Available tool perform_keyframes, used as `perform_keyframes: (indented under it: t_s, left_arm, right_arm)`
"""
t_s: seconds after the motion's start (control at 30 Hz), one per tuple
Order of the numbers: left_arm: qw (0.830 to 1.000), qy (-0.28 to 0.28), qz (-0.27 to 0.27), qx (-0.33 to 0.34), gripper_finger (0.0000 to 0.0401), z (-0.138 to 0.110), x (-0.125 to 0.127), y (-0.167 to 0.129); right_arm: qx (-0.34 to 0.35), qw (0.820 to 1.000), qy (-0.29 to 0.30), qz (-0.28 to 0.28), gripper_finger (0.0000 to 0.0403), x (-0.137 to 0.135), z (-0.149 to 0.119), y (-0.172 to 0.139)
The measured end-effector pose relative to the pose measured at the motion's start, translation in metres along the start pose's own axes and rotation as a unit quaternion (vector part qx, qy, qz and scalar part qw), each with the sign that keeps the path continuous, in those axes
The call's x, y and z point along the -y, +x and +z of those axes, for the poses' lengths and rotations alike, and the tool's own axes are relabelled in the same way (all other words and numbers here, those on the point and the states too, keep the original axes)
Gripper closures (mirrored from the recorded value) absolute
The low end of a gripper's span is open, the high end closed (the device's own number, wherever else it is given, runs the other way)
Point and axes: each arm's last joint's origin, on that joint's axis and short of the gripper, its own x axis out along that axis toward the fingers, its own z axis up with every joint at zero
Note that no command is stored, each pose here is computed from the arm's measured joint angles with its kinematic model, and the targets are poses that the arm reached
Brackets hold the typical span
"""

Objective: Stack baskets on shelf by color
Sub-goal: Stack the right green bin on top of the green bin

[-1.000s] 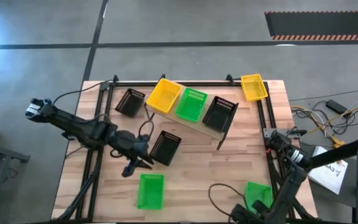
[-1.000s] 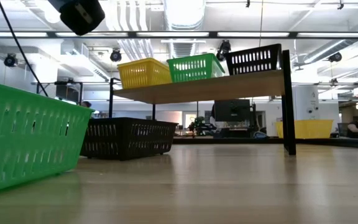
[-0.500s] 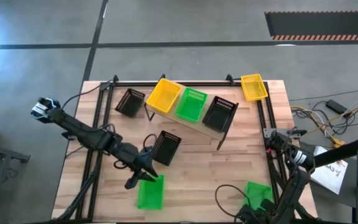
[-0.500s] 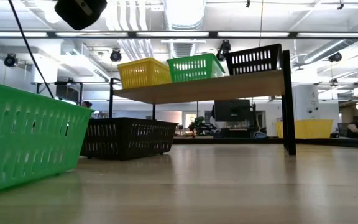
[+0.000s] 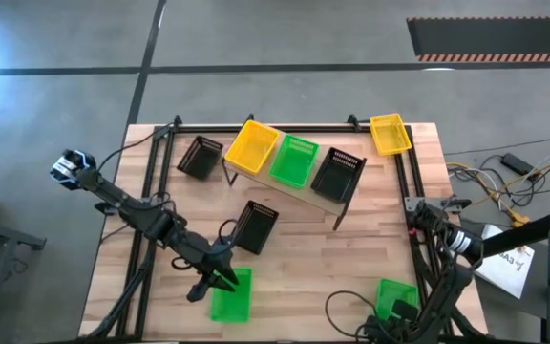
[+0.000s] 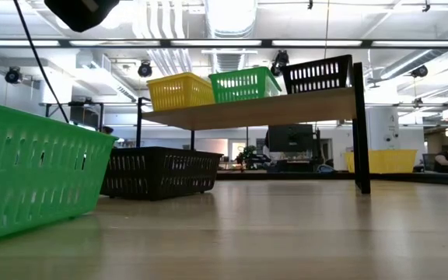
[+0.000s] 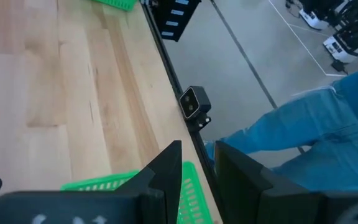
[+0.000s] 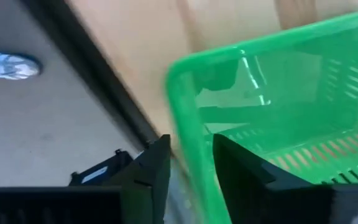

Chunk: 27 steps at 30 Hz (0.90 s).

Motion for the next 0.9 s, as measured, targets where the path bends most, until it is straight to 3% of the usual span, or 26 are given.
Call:
perform_keyframes:
  t_s: [0.27, 0.43, 0.6, 0.9]
  left_arm:
    - [1.0, 0.004, -0.008, 0.008, 0.0322, 0.002, 0.005, -0.005]
    - [1.0, 0.008, -0.005, -0.029, 0.0322, -0.01, 0.009, -0.009]
    - [0.995, 0.014, 0.046, -0.084, 0.0322, -0.029, 0.006, -0.009]
    - [0.994, -0.019, 0.069, -0.077, 0.0322, -0.051, -0.005, -0.003]
  right_arm:
    - [0.001, 1.0, 0.01, -0.003, 0.0384, 0.001, 0.006, 0.003]
    - [-0.001, 1.0, 0.015, 0.027, 0.0394, -0.005, 0.022, -0.013]
    - [0.025, 0.996, 0.008, 0.081, 0.0394, -0.012, 0.054, -0.044]
    - [0.127, 0.974, 0.004, 0.188, 0.0394, -0.006, 0.134, -0.123]
